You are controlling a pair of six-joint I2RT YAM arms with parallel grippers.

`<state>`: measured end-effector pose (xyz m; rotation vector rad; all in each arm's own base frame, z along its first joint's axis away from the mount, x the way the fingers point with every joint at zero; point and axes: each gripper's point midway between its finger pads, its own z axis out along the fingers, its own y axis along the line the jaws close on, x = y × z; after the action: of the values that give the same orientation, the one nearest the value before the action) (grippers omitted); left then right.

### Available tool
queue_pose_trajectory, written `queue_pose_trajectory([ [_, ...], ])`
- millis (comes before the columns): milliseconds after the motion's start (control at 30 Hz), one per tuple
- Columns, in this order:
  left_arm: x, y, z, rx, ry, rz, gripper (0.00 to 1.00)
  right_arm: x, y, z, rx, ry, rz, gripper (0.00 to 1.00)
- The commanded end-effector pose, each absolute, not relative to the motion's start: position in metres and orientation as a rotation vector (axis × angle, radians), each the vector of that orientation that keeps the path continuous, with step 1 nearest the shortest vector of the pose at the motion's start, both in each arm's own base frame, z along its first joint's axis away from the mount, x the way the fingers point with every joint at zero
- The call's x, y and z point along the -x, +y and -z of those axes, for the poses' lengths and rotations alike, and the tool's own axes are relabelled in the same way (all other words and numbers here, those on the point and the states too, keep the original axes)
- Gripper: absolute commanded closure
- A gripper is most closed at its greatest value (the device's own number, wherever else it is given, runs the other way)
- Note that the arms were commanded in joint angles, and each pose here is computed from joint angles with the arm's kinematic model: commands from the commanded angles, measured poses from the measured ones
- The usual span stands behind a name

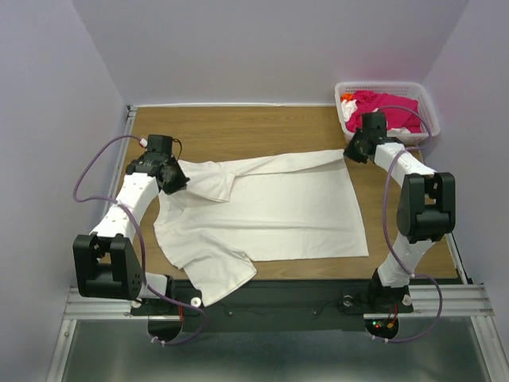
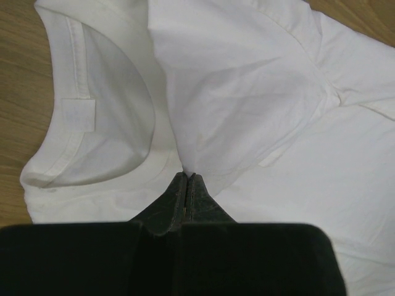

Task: Fold and stack the t-shirts
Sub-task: Fold the tshirt

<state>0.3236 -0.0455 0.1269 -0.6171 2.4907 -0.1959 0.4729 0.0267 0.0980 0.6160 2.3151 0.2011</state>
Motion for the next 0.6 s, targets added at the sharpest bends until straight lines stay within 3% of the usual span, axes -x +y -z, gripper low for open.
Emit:
queue_pose_trajectory([
  [0, -0.318, -0.042, -0.138, 0.634, 2.466, 0.202, 1.00, -0.476, 0.013, -0.126, -0.609, 2.253, -0.170, 0.99],
  [567, -0.289, -0.052, -0.086, 0.699, 2.565, 0.257, 1.00, -0.463, 0.011, -0.093, -0.641, 2.333, -0.164, 0.99],
])
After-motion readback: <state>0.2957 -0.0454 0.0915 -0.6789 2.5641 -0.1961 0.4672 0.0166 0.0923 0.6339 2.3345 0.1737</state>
